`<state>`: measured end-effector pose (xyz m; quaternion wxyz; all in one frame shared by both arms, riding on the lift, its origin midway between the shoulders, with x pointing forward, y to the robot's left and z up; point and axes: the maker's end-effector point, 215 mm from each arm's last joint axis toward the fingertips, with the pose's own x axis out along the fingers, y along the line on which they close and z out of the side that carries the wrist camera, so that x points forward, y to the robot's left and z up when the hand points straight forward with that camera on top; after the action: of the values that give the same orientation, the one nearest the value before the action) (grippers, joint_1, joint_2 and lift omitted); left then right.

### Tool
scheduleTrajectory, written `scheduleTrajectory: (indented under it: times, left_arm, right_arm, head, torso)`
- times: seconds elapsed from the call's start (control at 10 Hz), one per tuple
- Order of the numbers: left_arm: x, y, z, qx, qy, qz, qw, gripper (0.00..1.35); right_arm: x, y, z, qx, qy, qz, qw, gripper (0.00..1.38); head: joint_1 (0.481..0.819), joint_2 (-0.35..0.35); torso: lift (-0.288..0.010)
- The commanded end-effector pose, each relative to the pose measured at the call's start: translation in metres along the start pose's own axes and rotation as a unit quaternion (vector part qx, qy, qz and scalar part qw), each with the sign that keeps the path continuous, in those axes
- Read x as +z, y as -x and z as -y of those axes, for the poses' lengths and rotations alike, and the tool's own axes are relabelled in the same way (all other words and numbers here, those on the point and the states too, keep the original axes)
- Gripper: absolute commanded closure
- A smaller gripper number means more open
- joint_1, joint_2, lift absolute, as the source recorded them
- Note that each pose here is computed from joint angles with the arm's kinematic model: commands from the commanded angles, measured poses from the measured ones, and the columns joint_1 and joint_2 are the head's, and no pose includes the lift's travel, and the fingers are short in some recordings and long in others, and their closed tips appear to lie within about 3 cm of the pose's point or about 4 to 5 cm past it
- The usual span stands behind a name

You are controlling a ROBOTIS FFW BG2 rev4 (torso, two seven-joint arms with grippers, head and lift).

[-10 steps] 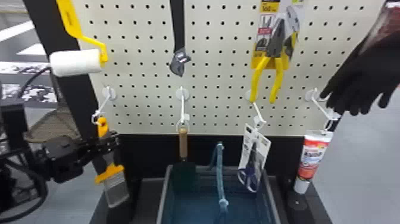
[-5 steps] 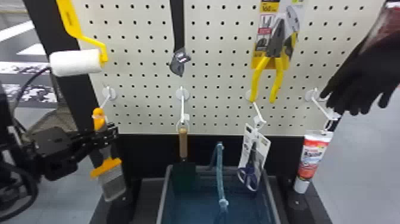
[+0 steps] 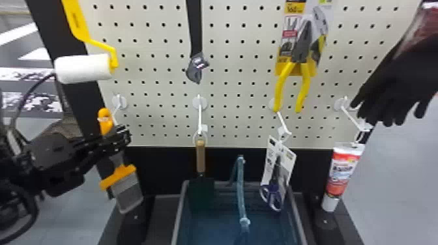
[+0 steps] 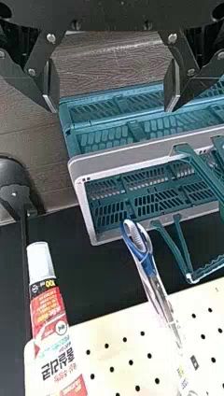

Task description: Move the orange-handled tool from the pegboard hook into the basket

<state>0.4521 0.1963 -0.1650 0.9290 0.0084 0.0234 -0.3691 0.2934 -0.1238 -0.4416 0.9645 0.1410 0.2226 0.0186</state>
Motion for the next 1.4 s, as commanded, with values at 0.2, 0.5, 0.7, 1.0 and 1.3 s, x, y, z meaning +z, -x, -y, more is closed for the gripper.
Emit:
scheduleTrajectory:
  times: [0.2, 0.5, 0.7, 1.0, 1.3]
  left_arm:
    - [-0.006, 0.002, 0.038, -0.002, 0.137, 0.102, 0.9854, 1.15]
    - [-0.043, -0.008, 0.047, -0.008, 0.215, 0.142, 0.9661, 1.15]
    - [-0.063, -0.02, 0.051, -0.005, 0.269, 0.176, 0.9469, 1.15]
    - [-0.087, -0.032, 0.045, 0.012, 0.304, 0.205, 0.9303, 1.15]
    - [-0.109, -0.04, 0.039, 0.051, 0.331, 0.229, 0.9139, 1.15]
  right_arm:
    - [-0.001, 0.001, 0.0, 0.0, 0.0, -0.001, 1.0, 0.41]
    - [0.001, 0.0, 0.0, 0.001, 0.0, 0.001, 1.0, 0.41]
    - [0.0, 0.001, 0.0, 0.001, 0.001, -0.001, 1.0, 0.41]
    - [0.002, 0.003, -0.001, 0.002, 0.001, -0.001, 1.0, 0.41]
    - [0.002, 0.004, -0.001, 0.002, 0.001, -0.002, 1.0, 0.41]
  head:
    - [0.549, 0.0]
    - [0.549, 0.0]
    - [0.549, 0.0]
    - [0.549, 0.0]
    - [0.549, 0.0]
  torso:
    - [-0.1]
    - [-0.1]
    - [-0.1]
    - [-0.1]
    - [-0.1]
